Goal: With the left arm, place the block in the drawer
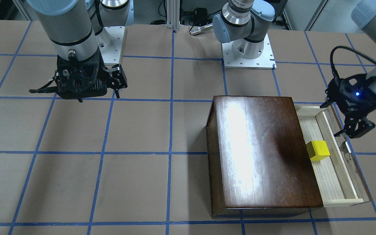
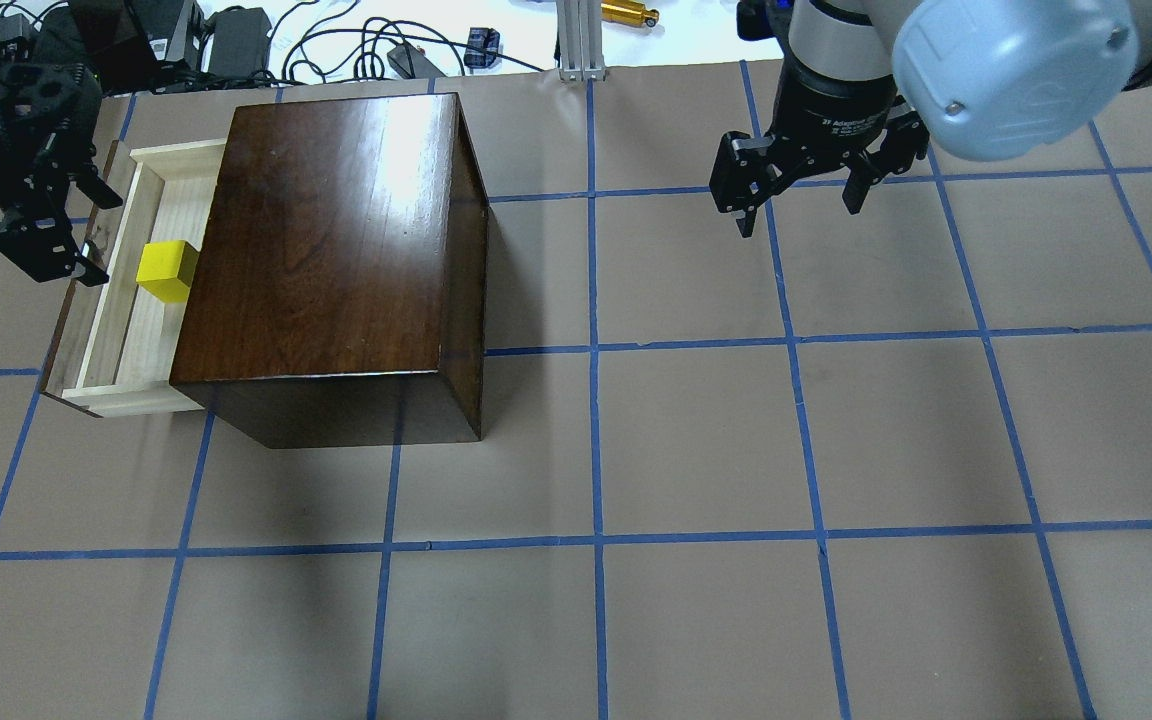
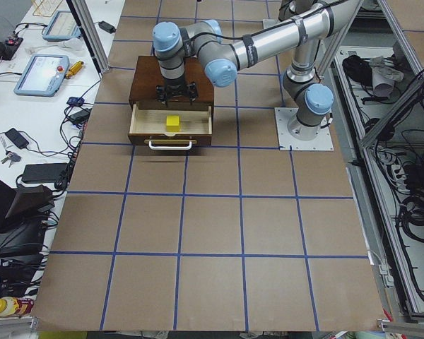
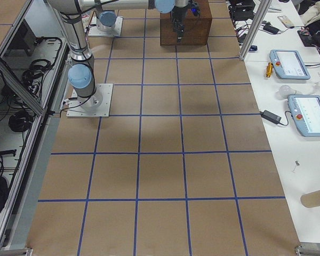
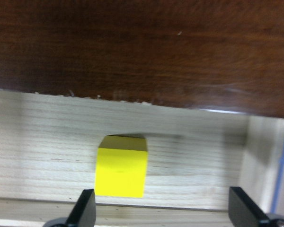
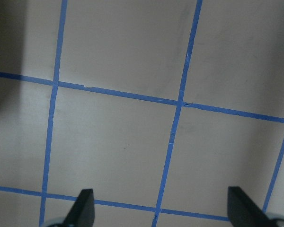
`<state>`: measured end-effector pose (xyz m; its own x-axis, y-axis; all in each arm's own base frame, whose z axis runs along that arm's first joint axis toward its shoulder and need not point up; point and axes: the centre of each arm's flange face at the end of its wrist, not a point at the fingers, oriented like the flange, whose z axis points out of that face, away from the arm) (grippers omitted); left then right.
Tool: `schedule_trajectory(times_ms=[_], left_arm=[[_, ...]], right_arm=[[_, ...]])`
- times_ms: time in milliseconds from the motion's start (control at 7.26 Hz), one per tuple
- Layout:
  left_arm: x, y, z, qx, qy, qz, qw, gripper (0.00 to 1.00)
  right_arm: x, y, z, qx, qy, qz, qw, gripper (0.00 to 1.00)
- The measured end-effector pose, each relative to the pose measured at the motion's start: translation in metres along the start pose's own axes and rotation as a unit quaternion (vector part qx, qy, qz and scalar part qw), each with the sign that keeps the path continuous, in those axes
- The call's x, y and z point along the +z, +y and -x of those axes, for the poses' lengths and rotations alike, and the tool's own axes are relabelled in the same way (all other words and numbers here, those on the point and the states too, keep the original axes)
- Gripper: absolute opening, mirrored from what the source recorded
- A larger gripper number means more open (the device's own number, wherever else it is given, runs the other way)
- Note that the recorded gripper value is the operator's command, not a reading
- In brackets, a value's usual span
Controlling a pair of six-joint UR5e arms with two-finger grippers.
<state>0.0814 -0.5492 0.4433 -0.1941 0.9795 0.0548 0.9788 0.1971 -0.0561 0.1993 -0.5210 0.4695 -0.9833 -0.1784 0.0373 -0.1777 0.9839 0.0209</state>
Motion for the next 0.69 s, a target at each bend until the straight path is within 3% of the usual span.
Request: schedule_trajectory(times_ms=[275,551,688], left_arm=[[-0.047,-0.014,-0.053,-0.110,0.005,0.016,0.9938,1.00],[-0.058,-0.047,-0.069,-0.249,-0.011,0.030,0.9680,1.00],[-0.055,-0.082,-0.072,-0.288,-0.023,0.035,0.9566,1.00]], right_arm=[[0.000,0.000,0.000,0.000,0.000,0.000,1.0000,1.00],[0.000,0.000,0.000,0.000,0.000,0.000,1.0000,1.00],[0.000,0.000,0.000,0.000,0.000,0.000,1.0000,1.00]])
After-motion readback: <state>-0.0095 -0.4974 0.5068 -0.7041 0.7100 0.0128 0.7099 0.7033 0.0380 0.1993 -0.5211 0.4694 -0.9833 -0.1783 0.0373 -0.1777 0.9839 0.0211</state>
